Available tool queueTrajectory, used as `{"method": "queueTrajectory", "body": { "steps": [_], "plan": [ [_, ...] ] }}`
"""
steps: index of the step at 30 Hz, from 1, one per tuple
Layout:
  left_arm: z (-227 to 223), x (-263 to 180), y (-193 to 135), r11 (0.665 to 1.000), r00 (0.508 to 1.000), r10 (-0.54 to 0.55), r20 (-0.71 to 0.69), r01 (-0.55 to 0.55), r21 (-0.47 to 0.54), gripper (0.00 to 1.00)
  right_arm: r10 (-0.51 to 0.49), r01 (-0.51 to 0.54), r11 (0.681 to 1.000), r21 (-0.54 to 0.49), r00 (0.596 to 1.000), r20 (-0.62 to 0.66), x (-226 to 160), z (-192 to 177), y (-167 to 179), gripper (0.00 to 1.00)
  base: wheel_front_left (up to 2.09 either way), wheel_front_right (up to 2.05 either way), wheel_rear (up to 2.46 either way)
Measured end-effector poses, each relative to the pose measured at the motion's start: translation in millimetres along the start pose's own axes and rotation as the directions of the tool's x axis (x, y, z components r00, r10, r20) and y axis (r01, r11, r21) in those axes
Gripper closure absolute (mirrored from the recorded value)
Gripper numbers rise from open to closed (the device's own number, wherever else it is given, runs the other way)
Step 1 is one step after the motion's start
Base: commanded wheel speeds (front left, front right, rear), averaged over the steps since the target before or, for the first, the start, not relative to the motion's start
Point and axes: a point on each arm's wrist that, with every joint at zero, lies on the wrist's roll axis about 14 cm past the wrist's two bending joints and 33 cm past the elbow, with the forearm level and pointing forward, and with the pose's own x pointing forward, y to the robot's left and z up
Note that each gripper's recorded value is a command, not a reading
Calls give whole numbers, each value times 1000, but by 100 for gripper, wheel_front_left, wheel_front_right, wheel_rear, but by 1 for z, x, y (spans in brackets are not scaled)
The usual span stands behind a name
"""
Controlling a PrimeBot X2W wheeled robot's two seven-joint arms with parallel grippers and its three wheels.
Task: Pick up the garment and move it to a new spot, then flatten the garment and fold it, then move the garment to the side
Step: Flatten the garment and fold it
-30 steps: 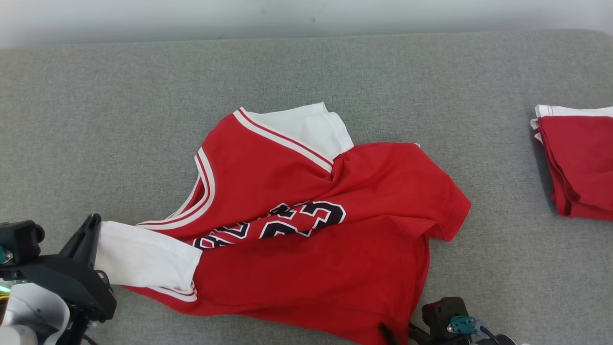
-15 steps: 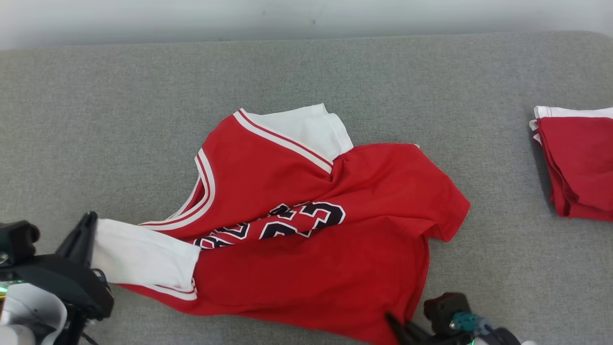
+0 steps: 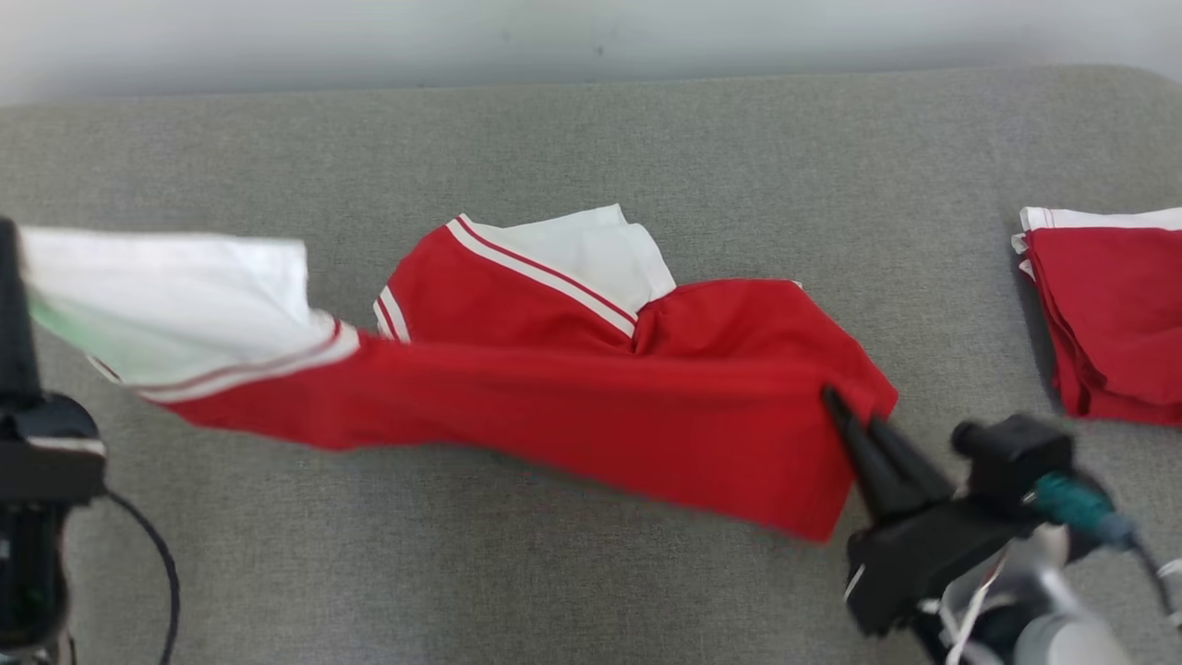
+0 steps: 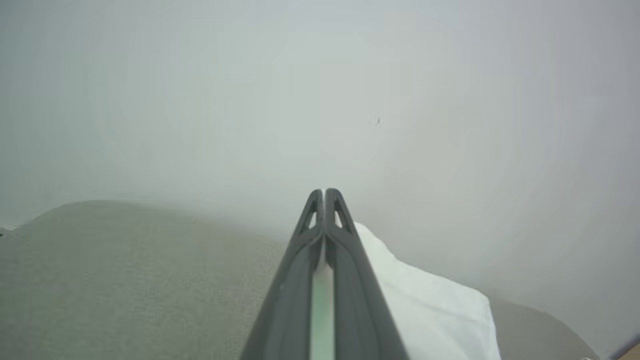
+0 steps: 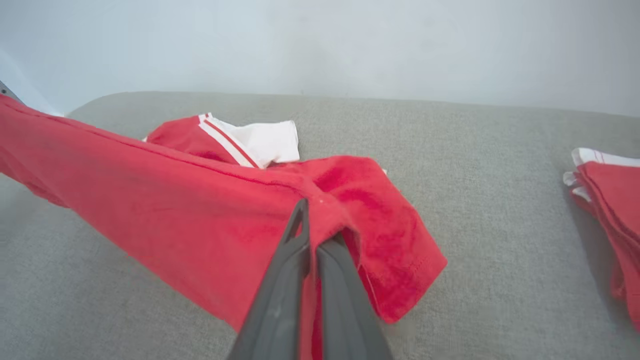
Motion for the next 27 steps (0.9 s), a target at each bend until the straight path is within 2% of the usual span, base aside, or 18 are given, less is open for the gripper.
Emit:
{"method": "queueTrajectory", "body": {
  "steps": [5,9,15,17,19,21,25,26,27],
  "plan": [
    [40,17,-22,993,986,-74,152,87,-84,100,20,-13,999,-52,990,140,4,52,-12,100,0,0,0],
    [59,31,-41,983,968,-137,210,159,-92,100,57,-34,991,-126,981,186,8,80,-16,100,0,0,0],
    [82,39,-61,962,928,-185,324,239,-135,100,39,62,952,-301,947,318,-1,127,-36,100,0,0,0],
    [69,37,-63,960,941,-188,282,237,-150,100,50,27,950,-312,971,235,0,104,-33,100,0,0,0],
    [43,30,-56,964,965,-161,208,199,-175,100,59,-39,956,-291,997,58,-2,54,-30,100,0,0,0],
    [18,20,-45,968,983,-124,138,151,-199,100,73,-89,964,-251,995,-74,-7,15,-27,100,0,0,0],
    [-31,-6,-22,965,999,-28,26,33,-260,100,102,-138,974,-177,975,-196,-8,-32,-22,100,0,0,0],
    [-37,-10,-20,963,1000,-16,14,19,-270,100,108,-145,976,-161,971,-215,-7,-40,-20,94,0,0,0],
    [-42,-13,-19,960,1000,-10,7,12,-280,100,115,-151,977,-152,967,-228,-6,-47,-18,76,0,0,0]
  ]
}}
